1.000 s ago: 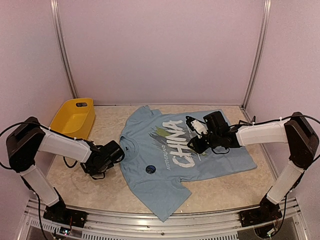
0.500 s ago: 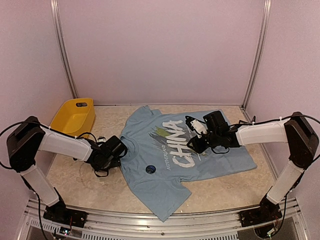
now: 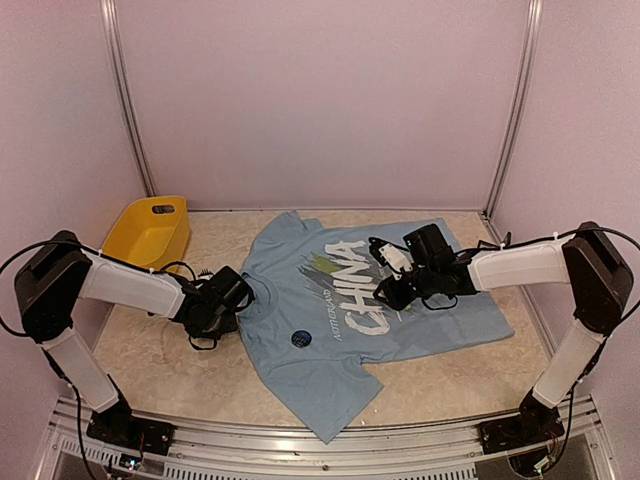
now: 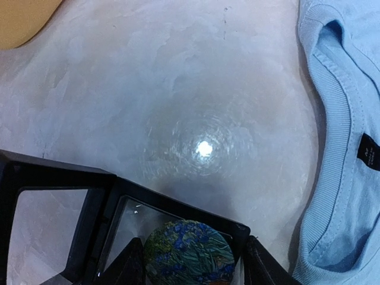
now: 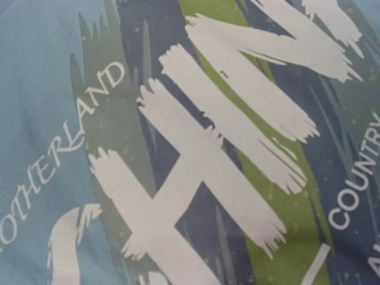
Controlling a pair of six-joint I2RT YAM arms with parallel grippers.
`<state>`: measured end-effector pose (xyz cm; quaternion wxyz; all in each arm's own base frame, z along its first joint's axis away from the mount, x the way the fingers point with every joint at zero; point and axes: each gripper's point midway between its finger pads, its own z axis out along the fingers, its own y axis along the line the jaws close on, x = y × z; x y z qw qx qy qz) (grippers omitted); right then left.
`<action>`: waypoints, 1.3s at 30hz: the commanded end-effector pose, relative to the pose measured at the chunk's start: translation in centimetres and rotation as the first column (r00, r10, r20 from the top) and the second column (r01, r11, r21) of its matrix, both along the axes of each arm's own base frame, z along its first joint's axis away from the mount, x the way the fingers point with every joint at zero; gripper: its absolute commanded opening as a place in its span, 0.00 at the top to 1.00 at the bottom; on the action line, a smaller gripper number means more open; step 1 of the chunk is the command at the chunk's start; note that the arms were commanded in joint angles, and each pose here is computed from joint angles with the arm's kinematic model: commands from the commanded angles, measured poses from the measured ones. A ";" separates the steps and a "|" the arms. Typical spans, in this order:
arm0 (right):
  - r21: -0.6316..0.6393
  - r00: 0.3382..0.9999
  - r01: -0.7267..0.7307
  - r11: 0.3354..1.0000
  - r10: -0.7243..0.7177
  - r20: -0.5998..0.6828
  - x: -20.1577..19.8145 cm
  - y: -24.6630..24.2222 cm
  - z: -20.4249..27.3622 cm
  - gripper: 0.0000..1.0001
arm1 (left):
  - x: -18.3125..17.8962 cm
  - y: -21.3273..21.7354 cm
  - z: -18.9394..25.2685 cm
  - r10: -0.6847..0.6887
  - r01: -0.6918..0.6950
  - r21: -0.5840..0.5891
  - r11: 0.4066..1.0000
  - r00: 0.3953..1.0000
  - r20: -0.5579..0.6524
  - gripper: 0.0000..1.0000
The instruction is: Pin the brooch onto the clothing
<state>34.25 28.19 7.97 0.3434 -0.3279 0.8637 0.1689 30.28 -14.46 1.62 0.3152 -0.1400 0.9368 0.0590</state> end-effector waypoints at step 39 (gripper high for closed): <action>0.005 0.993 -0.090 0.996 0.090 -0.076 -0.9 1.8 -1.4 0.68 | 1.7 1.5 0.3 -0.022 0.022 0.105 0.994 1.000 -0.007 0.30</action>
